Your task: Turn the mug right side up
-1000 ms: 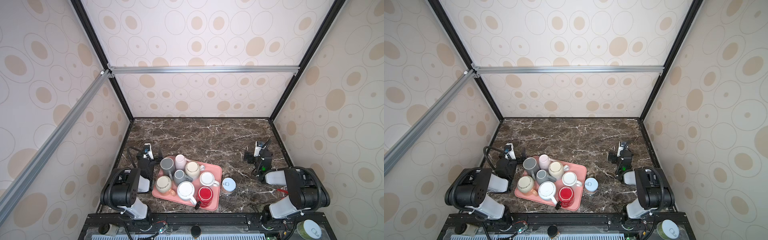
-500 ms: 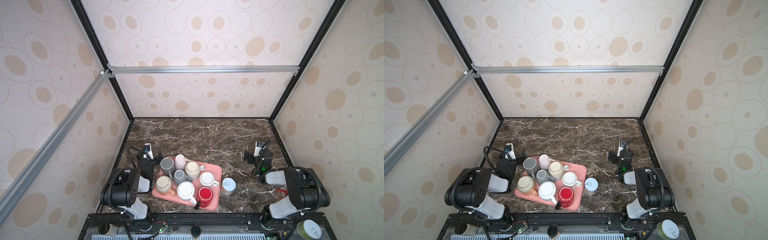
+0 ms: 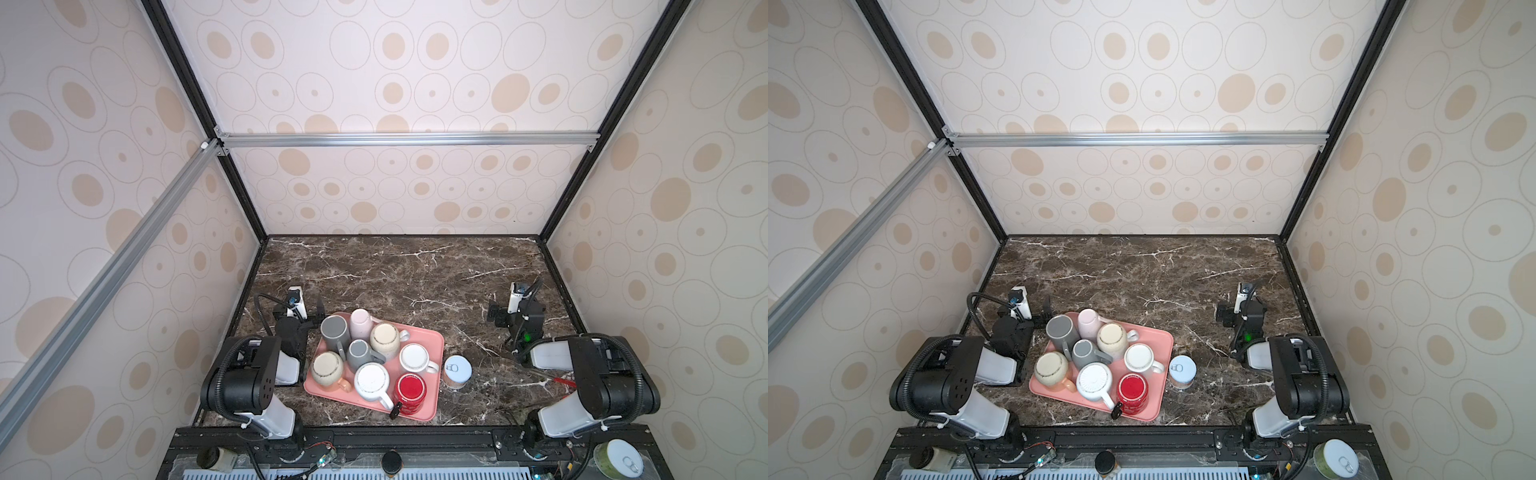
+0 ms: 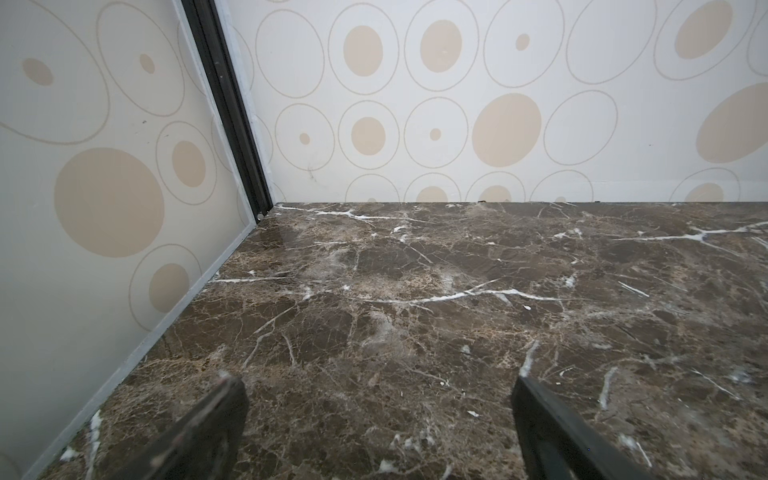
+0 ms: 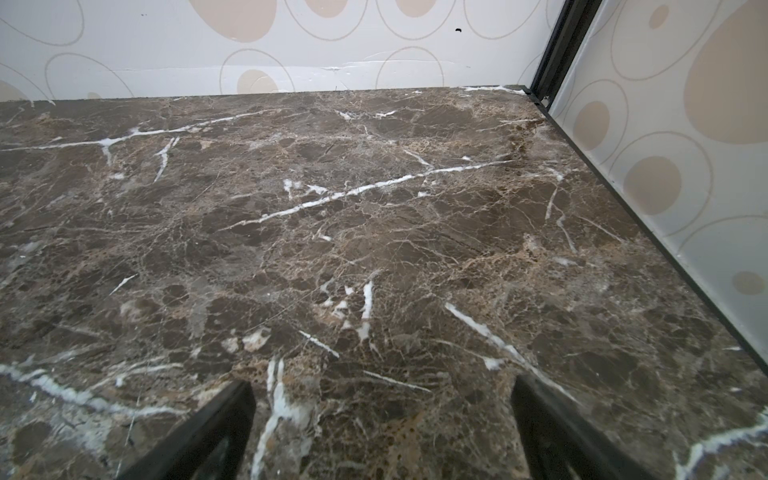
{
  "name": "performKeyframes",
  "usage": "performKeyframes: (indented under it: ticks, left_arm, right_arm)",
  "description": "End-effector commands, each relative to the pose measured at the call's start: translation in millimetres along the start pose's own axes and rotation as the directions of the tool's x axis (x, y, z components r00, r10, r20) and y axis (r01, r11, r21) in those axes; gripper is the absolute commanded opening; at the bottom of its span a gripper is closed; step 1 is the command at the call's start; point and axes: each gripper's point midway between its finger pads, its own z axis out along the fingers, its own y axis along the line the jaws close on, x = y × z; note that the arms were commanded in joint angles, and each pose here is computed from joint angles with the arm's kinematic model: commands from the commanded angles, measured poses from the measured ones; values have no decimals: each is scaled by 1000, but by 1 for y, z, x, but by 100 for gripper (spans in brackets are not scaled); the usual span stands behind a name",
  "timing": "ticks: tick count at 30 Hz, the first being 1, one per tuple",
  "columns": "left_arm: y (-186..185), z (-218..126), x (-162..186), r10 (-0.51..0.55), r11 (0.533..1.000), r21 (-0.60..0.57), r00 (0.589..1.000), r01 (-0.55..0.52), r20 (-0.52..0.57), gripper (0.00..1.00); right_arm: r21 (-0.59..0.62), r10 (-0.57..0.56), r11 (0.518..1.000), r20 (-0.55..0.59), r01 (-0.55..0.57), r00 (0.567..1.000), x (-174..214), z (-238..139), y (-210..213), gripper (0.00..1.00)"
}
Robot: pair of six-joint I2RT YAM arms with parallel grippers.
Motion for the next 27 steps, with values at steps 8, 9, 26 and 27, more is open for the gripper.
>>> performKeyframes:
  ticks: [8, 9, 26, 27]
  left_arm:
    - [0, 1, -7, 12, 1000, -6, 1000, -12, 20, 100]
    - [5, -1, -8, 3, 999, -33, 1000, -2, 31, 100]
    - [54, -34, -63, -332, 914, -329, 906, 239, -263, 100]
    - [50, -36, -53, -364, 910, -327, 870, 255, -333, 100]
  right_arm:
    - [9, -4, 1000, 25, 4, 1000, -11, 1, 0, 100]
    - [8, -4, 1000, 25, 4, 1000, -10, 1, 0, 100]
    - [120, 317, 943, -611, -311, 726, -38, -48, 34, 62]
    - [88, 272, 952, -678, -292, 683, -29, -56, 53, 62]
